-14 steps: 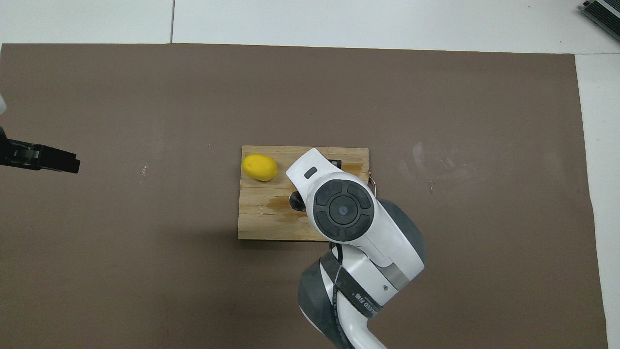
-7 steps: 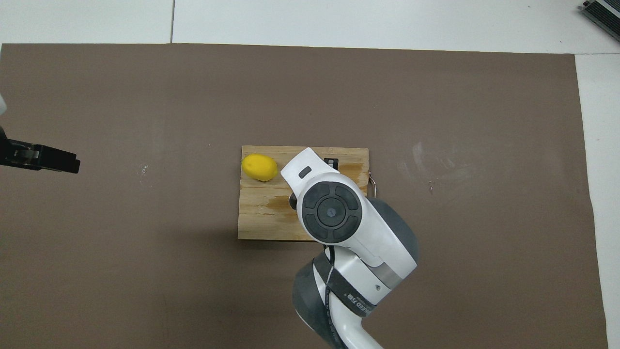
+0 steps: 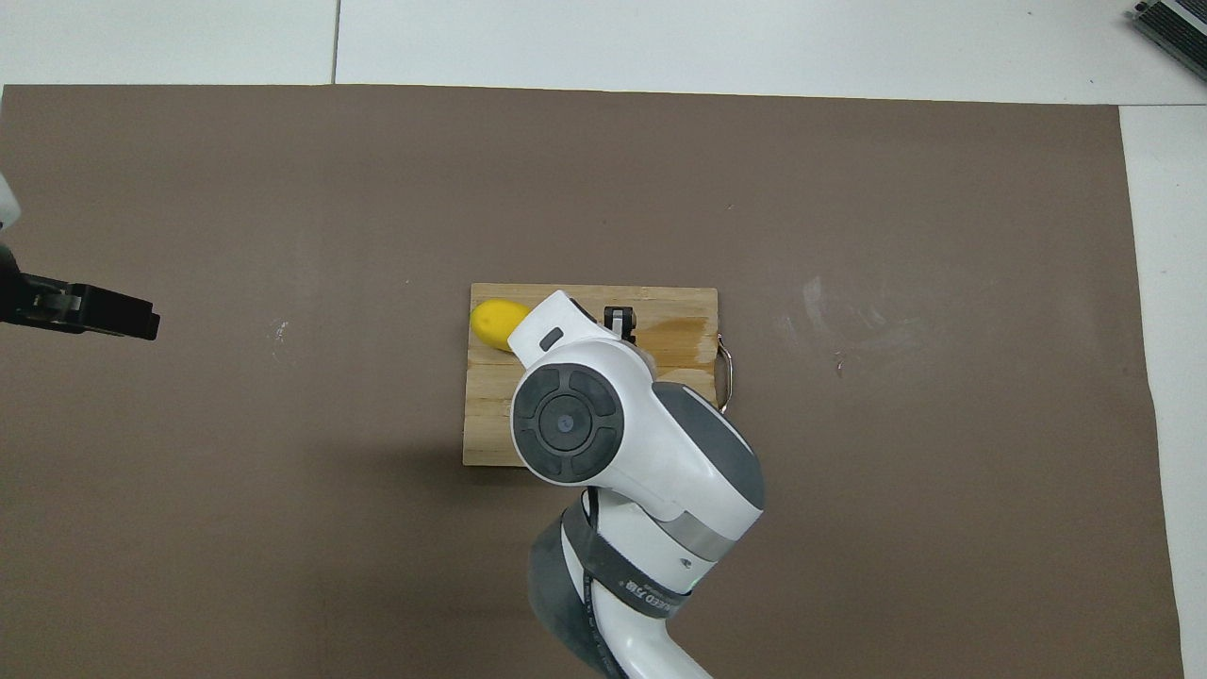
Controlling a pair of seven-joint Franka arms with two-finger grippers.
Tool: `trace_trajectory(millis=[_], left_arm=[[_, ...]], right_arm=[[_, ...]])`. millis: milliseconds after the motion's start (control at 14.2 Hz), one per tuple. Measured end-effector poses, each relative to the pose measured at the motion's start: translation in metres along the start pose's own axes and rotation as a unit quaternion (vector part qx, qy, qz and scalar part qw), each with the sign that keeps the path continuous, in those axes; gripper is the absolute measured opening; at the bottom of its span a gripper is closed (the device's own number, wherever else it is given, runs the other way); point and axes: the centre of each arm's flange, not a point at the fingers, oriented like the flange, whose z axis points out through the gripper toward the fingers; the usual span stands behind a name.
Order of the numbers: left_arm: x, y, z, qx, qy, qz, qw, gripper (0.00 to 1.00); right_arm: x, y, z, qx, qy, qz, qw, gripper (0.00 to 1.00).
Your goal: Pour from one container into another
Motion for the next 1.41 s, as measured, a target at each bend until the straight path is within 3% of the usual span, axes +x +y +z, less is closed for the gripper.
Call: trace_trajectory(millis=[705, 1411], left_arm=[[0.000, 0.000, 0.001, 0.000, -0.001, -0.001, 1.000, 1.00], [0.001, 0.001, 0.001, -0.002, -0.001, -0.001, 1.000, 1.00]], right_arm=[[0.008, -0.010, -0.001, -0.021, -0.041, -0.034, 0.998, 0.54], [0.011, -0.012, -0.004, -0.047, -0.060, -0.055, 0.996, 0.54]])
